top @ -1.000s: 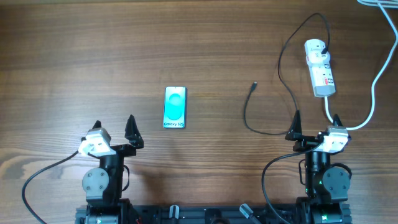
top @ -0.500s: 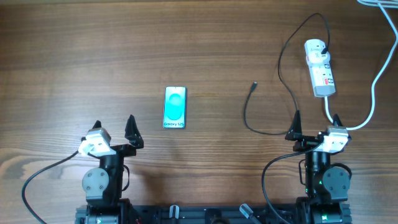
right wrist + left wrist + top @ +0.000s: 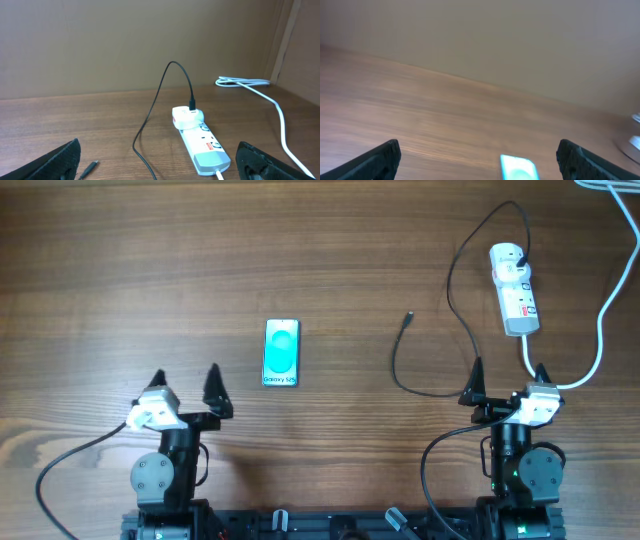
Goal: Plug charger to phone and switch on socket
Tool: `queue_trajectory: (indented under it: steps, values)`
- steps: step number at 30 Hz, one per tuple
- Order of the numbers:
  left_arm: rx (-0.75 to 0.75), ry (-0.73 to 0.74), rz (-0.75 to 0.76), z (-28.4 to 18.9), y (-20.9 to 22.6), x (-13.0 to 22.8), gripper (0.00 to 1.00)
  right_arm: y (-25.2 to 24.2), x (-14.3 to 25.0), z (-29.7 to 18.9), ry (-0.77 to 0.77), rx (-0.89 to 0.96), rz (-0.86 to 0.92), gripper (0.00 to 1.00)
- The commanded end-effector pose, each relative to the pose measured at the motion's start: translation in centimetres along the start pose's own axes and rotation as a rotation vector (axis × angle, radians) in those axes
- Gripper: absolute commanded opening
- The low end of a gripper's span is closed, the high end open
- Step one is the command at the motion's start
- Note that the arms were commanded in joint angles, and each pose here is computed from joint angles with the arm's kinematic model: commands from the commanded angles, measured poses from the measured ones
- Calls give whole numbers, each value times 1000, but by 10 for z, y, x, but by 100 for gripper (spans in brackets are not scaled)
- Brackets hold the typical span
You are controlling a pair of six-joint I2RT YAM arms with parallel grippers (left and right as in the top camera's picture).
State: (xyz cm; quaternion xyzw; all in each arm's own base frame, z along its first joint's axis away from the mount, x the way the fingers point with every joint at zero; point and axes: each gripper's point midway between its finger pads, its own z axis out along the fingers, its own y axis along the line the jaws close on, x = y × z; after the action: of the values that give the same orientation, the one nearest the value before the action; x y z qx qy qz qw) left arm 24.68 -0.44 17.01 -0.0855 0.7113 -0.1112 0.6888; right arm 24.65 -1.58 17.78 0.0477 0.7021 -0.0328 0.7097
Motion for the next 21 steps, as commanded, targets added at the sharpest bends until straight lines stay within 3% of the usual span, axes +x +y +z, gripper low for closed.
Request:
queue_trajectory:
  steps: [1, 6, 12, 17, 21]
  values:
    - [192, 36, 53, -10, -40, -17, 100, 3, -3, -1, -13, -19, -15, 100]
    - [191, 41, 179, -20, -55, -66, 100, 4, -3, -1, -13, -20, -15, 100]
    - [184, 164, 156, 6, -70, -115, 100, 3, -3, -1, -13, -19, -15, 100]
    - [203, 364, 129, 33, -89, -128, 100, 4, -3, -1, -13, -20, -15, 100]
    - [216, 534, 92, 58, -112, -111, 100, 3, -3, -1, -14, -19, -15, 100]
